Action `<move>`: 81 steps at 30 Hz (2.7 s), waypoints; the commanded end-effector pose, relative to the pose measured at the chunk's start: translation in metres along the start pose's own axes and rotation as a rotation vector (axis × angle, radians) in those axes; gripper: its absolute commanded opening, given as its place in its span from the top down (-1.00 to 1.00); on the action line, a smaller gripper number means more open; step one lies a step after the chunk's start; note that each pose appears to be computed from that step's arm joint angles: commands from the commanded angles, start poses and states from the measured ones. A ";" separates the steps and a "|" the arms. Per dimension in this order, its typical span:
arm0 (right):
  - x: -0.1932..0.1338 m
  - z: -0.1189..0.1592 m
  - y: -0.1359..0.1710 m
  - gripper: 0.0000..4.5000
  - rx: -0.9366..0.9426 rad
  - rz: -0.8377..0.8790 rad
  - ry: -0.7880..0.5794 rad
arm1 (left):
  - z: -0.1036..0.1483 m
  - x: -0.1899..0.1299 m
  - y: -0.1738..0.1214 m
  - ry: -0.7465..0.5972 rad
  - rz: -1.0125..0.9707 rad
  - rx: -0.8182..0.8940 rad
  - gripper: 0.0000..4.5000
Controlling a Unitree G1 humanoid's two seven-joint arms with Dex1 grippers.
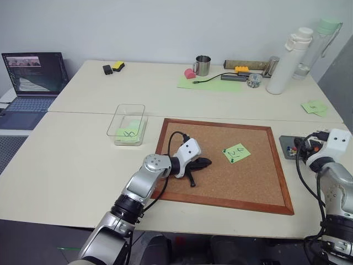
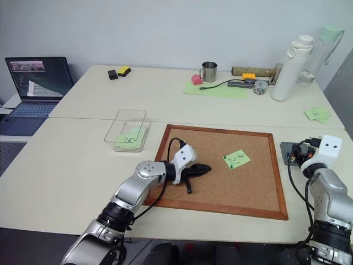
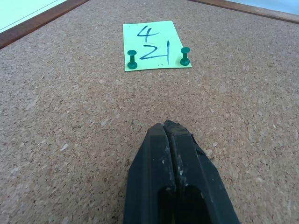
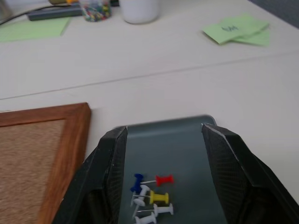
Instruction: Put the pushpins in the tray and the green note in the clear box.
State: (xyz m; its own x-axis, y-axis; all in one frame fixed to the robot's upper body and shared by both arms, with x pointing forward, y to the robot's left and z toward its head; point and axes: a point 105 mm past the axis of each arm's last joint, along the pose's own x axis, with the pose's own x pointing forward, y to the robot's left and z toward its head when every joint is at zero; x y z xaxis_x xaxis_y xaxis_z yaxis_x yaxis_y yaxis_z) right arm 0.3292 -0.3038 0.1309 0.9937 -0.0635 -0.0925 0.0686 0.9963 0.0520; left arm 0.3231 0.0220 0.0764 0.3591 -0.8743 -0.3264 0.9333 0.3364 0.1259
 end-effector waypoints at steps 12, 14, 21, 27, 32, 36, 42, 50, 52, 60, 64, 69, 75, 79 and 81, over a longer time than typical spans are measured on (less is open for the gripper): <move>-0.037 -0.035 0.143 -0.16 -0.157 0.574 0.061 | -0.018 -0.004 0.004 0.067 0.014 -0.031 1.00; -0.034 -0.045 0.143 -0.16 -0.206 0.561 0.093 | -0.018 -0.004 0.004 0.067 0.014 -0.030 1.00; -0.030 -0.050 0.147 -0.16 -0.202 0.565 0.106 | -0.019 -0.005 0.004 0.067 0.018 -0.030 1.00; -0.032 -0.052 0.150 0.22 -0.186 0.588 0.109 | -0.019 -0.005 0.004 0.067 0.021 -0.031 1.00; -0.033 -0.051 0.152 0.66 -0.184 0.597 0.103 | -0.019 -0.005 0.004 0.064 0.020 -0.031 1.00; -0.034 -0.047 0.153 0.99 -0.187 0.605 0.082 | -0.018 -0.004 0.003 0.062 0.017 -0.030 1.00; -0.042 -0.024 0.156 0.99 -0.114 0.635 -0.010 | -0.018 -0.003 0.003 0.062 0.016 -0.032 1.00; -0.046 0.002 0.145 0.99 -0.083 0.584 -0.105 | -0.019 -0.003 0.004 0.065 0.018 -0.031 1.00; -0.044 0.007 0.140 0.99 -0.057 0.558 -0.124 | -0.019 -0.002 0.005 0.063 0.018 -0.031 1.00; -0.006 0.007 0.029 0.99 -0.142 0.020 -0.065 | -0.018 -0.002 0.006 0.062 0.020 -0.028 1.00; 0.002 0.006 -0.016 0.99 -0.133 -0.126 -0.011 | -0.017 -0.002 0.007 0.061 0.024 -0.026 1.00; 0.009 0.000 -0.035 0.99 -0.073 -0.162 0.030 | -0.018 -0.004 0.008 0.061 0.032 -0.027 1.00; 0.014 -0.003 -0.031 0.39 -0.042 -0.132 0.032 | -0.020 -0.008 0.007 0.066 0.042 -0.033 1.00; 0.015 0.004 -0.030 0.15 -0.038 -0.124 -0.001 | -0.021 -0.009 0.007 0.068 0.045 -0.036 1.00; 0.013 0.012 -0.020 0.15 -0.040 -0.072 -0.044 | -0.021 -0.009 0.007 0.069 0.043 -0.035 1.00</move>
State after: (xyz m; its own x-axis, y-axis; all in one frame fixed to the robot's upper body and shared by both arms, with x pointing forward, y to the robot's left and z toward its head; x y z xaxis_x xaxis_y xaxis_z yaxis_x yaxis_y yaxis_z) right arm 0.3420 -0.3296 0.1114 0.9694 -0.1733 -0.1736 0.1764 0.9843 0.0026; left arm 0.3234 0.0235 0.0769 0.3654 -0.8732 -0.3224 0.9308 0.3402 0.1334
